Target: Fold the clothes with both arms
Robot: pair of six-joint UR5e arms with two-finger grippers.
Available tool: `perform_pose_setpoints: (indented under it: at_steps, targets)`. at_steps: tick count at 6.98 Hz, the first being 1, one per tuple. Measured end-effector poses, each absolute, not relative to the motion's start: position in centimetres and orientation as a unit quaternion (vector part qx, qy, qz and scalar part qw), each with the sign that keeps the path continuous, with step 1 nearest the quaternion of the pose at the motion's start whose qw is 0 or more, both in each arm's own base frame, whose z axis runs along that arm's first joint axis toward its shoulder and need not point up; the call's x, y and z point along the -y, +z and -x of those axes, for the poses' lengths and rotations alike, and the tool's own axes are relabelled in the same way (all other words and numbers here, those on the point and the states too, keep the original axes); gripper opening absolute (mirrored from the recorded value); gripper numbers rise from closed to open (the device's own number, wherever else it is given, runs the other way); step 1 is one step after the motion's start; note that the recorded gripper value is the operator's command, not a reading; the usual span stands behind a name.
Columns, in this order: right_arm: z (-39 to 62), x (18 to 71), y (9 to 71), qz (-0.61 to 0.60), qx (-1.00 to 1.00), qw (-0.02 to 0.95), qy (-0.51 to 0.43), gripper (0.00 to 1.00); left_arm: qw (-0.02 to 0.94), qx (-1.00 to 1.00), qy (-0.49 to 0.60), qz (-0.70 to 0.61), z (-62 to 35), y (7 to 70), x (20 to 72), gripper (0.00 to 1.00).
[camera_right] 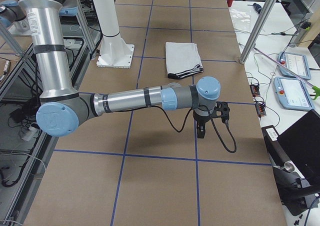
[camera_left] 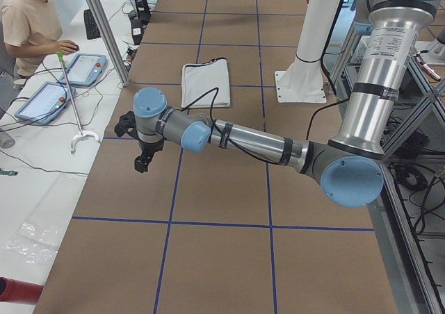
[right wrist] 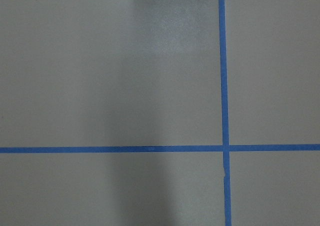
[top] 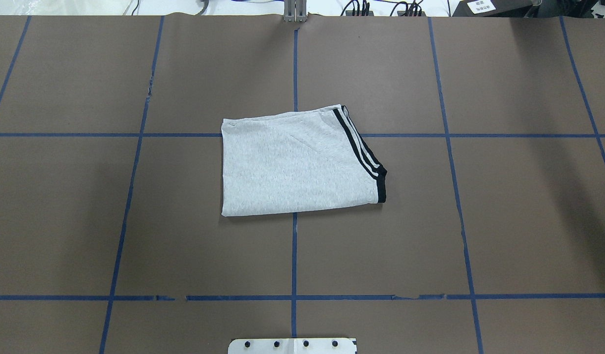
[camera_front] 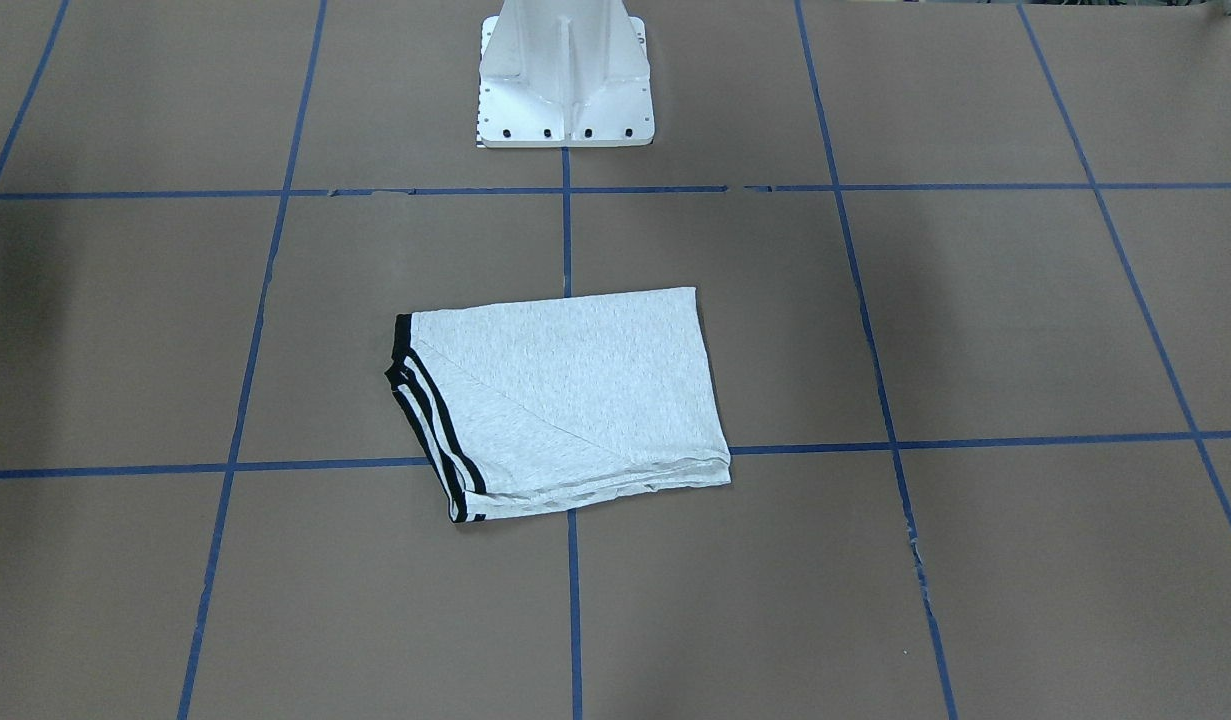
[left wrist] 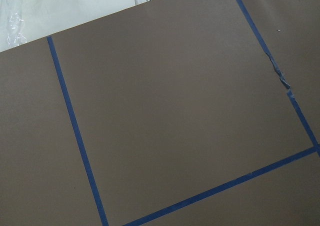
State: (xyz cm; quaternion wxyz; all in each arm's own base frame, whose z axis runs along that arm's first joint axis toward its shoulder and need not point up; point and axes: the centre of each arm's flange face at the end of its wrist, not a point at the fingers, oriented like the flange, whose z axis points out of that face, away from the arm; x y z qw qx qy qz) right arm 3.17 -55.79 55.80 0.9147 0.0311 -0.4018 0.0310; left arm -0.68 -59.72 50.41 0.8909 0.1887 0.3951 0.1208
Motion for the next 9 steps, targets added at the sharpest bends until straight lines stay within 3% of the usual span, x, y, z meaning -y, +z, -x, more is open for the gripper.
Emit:
perform_pose_setpoints:
  at_steps: [9]
  targets:
    - [-3.2, 53.5, 58.4, -0.009, 0.396, 0.918, 0.038, 1.00, 0.912, -0.381, 0.070, -0.133, 8.3, 55.2, 58.1, 1.00]
